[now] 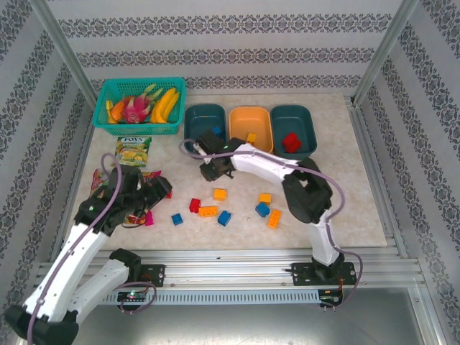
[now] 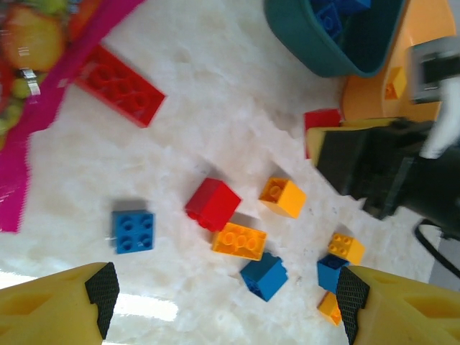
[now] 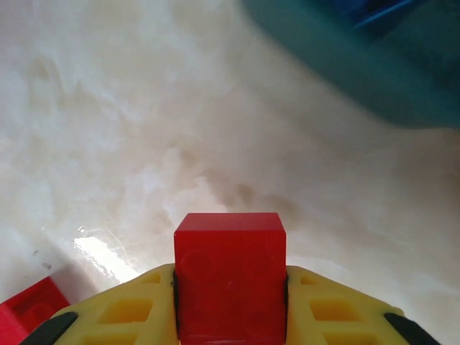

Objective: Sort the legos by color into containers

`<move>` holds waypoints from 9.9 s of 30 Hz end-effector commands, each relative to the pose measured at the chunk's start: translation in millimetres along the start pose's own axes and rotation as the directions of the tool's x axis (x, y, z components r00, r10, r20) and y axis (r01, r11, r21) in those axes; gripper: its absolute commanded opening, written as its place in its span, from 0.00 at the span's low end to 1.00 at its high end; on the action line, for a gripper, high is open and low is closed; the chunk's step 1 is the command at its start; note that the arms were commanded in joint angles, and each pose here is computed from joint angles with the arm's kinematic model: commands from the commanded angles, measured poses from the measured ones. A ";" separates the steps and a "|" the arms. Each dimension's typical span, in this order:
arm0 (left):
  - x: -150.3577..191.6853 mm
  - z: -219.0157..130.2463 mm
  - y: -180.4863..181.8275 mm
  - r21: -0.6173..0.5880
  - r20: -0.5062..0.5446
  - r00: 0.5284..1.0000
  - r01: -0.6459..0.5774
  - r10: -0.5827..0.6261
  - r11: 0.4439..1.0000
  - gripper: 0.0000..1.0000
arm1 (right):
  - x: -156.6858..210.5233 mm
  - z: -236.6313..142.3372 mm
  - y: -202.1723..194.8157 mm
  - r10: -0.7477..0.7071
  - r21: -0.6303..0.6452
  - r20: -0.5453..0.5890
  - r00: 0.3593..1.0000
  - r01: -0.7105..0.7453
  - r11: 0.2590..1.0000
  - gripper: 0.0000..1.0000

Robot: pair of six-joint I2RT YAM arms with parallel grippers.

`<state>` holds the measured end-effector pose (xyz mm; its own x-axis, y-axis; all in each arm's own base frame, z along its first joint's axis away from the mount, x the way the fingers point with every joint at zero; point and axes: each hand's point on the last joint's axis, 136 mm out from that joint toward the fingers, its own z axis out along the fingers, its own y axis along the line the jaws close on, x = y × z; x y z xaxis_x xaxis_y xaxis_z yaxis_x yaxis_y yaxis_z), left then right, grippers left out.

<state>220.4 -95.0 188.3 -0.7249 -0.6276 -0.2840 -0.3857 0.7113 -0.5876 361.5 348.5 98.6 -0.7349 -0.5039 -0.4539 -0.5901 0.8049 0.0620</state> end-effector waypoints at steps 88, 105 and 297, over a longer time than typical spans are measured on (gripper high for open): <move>93.4 214.2 -53.4 -0.150 -0.537 0.643 -0.709 0.546 0.689 0.54 | 88.4 -85.2 -85.3 0.647 -0.239 0.316 0.694 -0.602 0.762 0.76; 30.2 188.3 -174.0 -0.088 -0.297 0.734 -0.657 0.610 0.748 0.43 | 40.3 -147.0 -122.8 0.665 -0.300 0.456 0.591 -0.602 0.740 0.74; 22.1 105.8 -157.4 0.124 -0.243 0.898 -0.346 0.366 0.930 0.78 | -47.2 -156.5 -158.7 0.466 -0.071 0.481 0.743 -0.497 0.865 0.62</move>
<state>350.0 -273.2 212.0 -0.9204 -0.2192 -0.3238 0.0176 0.8041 -0.5943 446.5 184.4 256.7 -0.6978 0.1395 -0.7025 -0.1482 0.9315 0.3321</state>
